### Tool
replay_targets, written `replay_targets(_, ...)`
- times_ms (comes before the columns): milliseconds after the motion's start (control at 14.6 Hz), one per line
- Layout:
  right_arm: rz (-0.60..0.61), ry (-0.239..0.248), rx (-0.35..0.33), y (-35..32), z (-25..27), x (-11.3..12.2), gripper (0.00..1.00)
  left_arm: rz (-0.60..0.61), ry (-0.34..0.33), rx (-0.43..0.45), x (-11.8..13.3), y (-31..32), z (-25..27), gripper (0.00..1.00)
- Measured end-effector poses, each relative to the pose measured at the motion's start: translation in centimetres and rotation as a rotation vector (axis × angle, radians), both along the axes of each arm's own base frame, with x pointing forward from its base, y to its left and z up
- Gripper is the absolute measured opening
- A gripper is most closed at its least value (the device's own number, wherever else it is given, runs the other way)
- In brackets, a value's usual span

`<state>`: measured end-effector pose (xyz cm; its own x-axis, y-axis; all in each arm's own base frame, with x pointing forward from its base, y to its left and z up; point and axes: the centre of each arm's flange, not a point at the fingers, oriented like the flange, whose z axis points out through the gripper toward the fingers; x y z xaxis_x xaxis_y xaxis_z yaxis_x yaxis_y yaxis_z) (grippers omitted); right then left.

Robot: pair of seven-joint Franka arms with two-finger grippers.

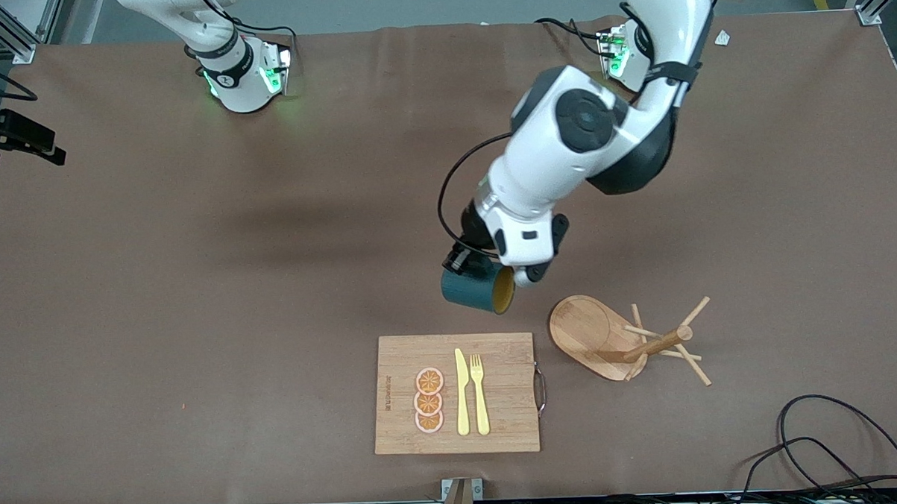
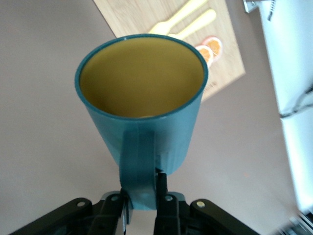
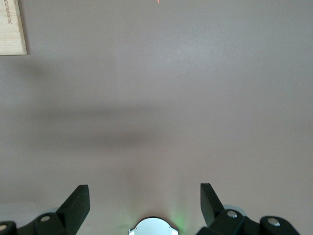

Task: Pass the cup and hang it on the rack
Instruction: 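Lift the mug with the left gripper toward the wooden rack, then hang the mug handle onto a rack peg with the left gripper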

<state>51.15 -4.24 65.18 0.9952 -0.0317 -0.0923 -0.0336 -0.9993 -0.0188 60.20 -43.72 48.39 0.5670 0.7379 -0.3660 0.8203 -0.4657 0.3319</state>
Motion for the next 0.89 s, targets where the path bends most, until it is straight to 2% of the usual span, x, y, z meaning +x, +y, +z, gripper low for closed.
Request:
replay_targets(343, 0.0, -0.007, 0.0, 0.0, 0.3, -0.1, 1.0, -0.003, -0.015, -0.216, 4.2, 6.6, 1.7, 0.21)
replay_targets(891, -0.016, 0.003, -0.001, 0.0, 0.3, -0.4, 1.0, -0.012, -0.047, -0.411, 7.3, 14.6, -1.8, 0.21)
